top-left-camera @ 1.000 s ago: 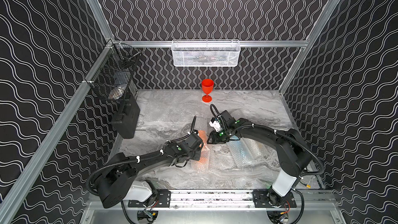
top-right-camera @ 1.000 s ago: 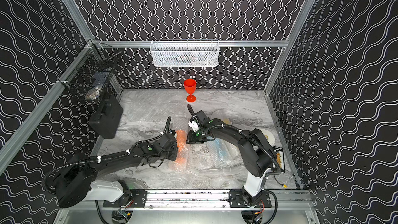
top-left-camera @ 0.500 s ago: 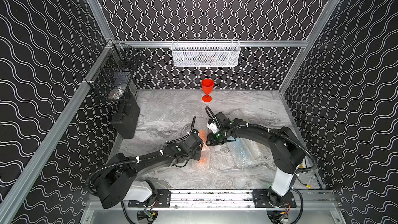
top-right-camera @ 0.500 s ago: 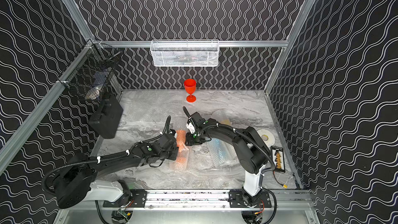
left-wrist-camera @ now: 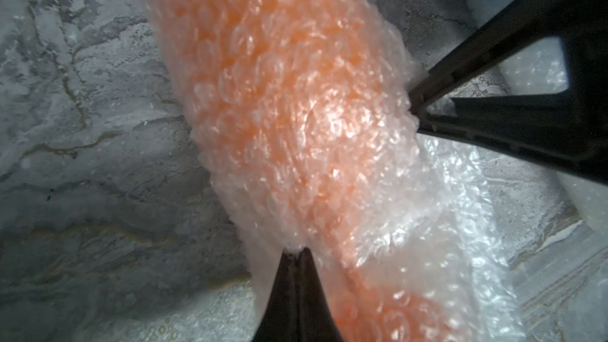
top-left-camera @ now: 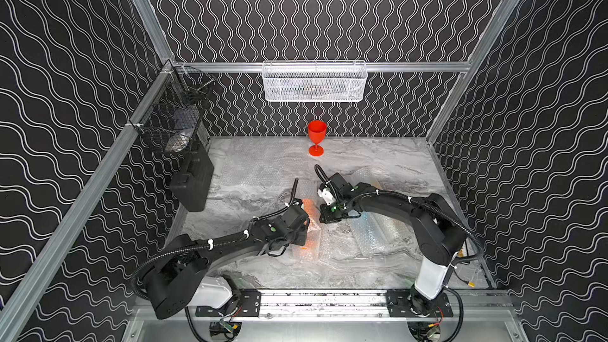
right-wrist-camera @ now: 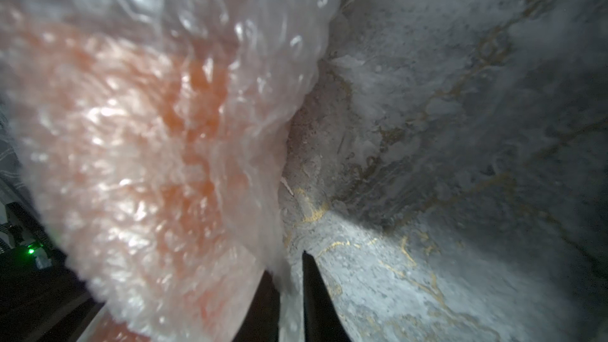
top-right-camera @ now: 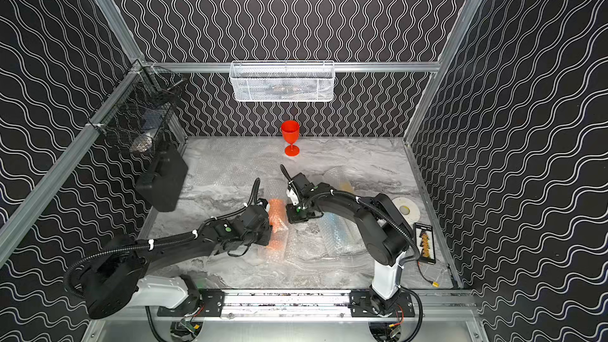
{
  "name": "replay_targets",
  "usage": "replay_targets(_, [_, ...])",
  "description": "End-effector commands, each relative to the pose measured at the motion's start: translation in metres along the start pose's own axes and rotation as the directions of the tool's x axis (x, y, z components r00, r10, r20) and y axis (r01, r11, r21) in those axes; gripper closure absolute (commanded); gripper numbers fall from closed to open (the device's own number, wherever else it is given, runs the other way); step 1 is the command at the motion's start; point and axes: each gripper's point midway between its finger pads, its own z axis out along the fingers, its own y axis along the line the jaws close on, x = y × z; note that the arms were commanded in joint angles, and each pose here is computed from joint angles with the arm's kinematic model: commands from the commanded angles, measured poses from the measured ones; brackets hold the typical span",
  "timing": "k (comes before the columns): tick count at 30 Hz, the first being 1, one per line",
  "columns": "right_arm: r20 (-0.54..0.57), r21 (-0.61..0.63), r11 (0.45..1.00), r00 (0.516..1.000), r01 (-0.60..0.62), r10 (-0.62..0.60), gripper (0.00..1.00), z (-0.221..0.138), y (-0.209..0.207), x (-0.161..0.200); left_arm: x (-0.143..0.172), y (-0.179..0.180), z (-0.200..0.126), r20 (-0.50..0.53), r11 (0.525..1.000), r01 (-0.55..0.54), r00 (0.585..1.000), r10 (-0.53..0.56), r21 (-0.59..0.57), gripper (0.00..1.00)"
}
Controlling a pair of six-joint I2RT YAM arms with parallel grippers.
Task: Unpack wine glasses from bubble wrap
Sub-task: Unwrap the wine glass from the bubble wrap.
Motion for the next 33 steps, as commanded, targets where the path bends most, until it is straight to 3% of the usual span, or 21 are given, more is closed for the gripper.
replay_targets(1, [0.053, 0.021, 1.0, 0.998, 0.014, -0.016, 0.88, -0.007, -0.002, -0.008, -0.009, 0.0, -0.003, 0.024, 1.0, 0.015, 1.0, -0.015, -0.011, 1.0])
replay_targets(6, [0.086, 0.016, 0.999, 0.996, 0.032, -0.033, 0.9, -0.019, 0.003, -0.013, -0.017, -0.003, -0.009, 0.044, 1.0, 0.003, 0.999, -0.003, -0.008, 1.0])
replay_targets(10, [0.112, 0.011, 0.999, 0.993, 0.048, -0.048, 0.91, -0.032, 0.008, -0.018, -0.029, -0.007, -0.016, 0.058, 1.0, -0.015, 0.998, 0.016, -0.015, 0.69])
replay_targets(13, [0.144, 0.002, 0.999, 0.988, 0.053, -0.053, 0.91, -0.04, 0.011, -0.02, -0.039, -0.013, -0.023, 0.082, 1.0, -0.03, 0.996, 0.03, -0.001, 0.6])
replay_targets(20, [0.151, -0.011, 0.998, 0.987, 0.054, -0.052, 0.91, -0.04, 0.013, -0.021, -0.056, -0.03, -0.035, 0.119, 0.997, -0.026, 0.993, 0.017, 0.067, 0.57])
replay_targets(26, [0.124, 0.061, 0.998, 0.992, 0.023, -0.031, 0.87, -0.029, -0.005, -0.017, -0.057, -0.029, -0.035, 0.119, 0.998, -0.023, 0.993, 0.016, 0.062, 0.56])
replay_targets(30, [0.097, 0.043, 0.999, 0.995, 0.03, -0.034, 0.68, -0.024, -0.002, -0.014, -0.055, -0.028, -0.035, 0.118, 0.998, -0.023, 0.993, 0.016, 0.062, 0.56])
replay_targets(33, [0.086, 0.044, 0.999, 0.996, 0.025, -0.028, 0.64, -0.017, -0.004, -0.014, -0.055, -0.028, -0.034, 0.109, 0.998, -0.027, 0.994, 0.021, 0.055, 0.56])
